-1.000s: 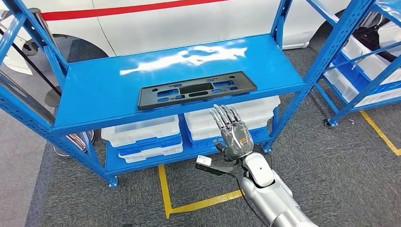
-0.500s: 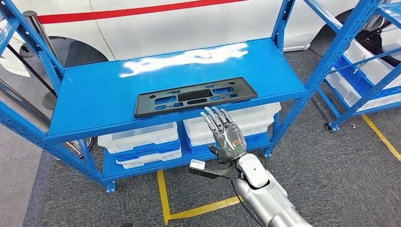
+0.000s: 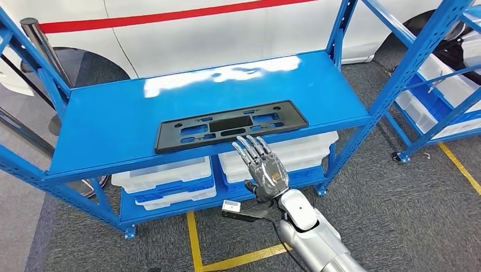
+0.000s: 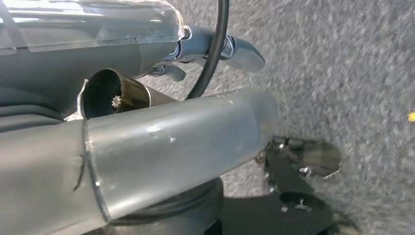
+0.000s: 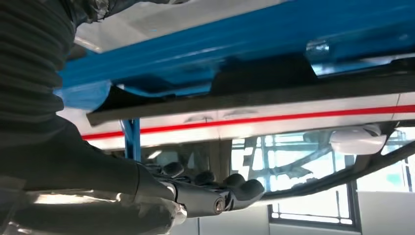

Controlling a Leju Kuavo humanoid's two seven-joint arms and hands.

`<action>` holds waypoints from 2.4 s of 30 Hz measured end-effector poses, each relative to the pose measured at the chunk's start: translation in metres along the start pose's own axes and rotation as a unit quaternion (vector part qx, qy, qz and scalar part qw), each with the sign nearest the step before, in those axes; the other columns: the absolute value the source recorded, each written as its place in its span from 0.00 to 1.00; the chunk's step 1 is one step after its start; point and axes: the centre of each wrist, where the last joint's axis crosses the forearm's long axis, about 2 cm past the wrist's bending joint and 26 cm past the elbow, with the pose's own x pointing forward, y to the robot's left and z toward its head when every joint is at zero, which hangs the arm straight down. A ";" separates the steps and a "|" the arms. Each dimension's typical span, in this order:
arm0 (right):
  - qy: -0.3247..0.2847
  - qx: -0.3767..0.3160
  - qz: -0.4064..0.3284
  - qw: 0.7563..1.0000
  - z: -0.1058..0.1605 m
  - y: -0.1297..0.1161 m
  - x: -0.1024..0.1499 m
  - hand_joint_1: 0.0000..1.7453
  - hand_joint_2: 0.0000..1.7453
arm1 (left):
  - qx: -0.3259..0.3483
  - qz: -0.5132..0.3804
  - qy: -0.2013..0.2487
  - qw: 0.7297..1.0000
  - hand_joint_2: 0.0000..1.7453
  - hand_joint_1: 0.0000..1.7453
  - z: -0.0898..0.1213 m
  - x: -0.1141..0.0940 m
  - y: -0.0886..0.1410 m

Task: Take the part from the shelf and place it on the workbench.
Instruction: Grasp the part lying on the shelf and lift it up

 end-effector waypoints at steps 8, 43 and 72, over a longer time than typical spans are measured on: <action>-0.021 0.009 -0.010 1.000 -0.004 0.001 0.014 0.00 1.00 | 0.000 0.001 -0.002 1.000 0.00 0.00 0.000 0.000 0.000; -0.049 0.005 -0.016 0.999 -0.012 -0.002 0.028 0.00 1.00 | -0.001 0.004 0.002 1.000 0.00 0.00 0.001 -0.001 -0.002; -0.065 0.023 -0.014 0.998 -0.012 0.001 0.032 0.00 1.00 | -0.004 0.006 -0.008 1.000 0.00 0.00 0.001 -0.001 -0.002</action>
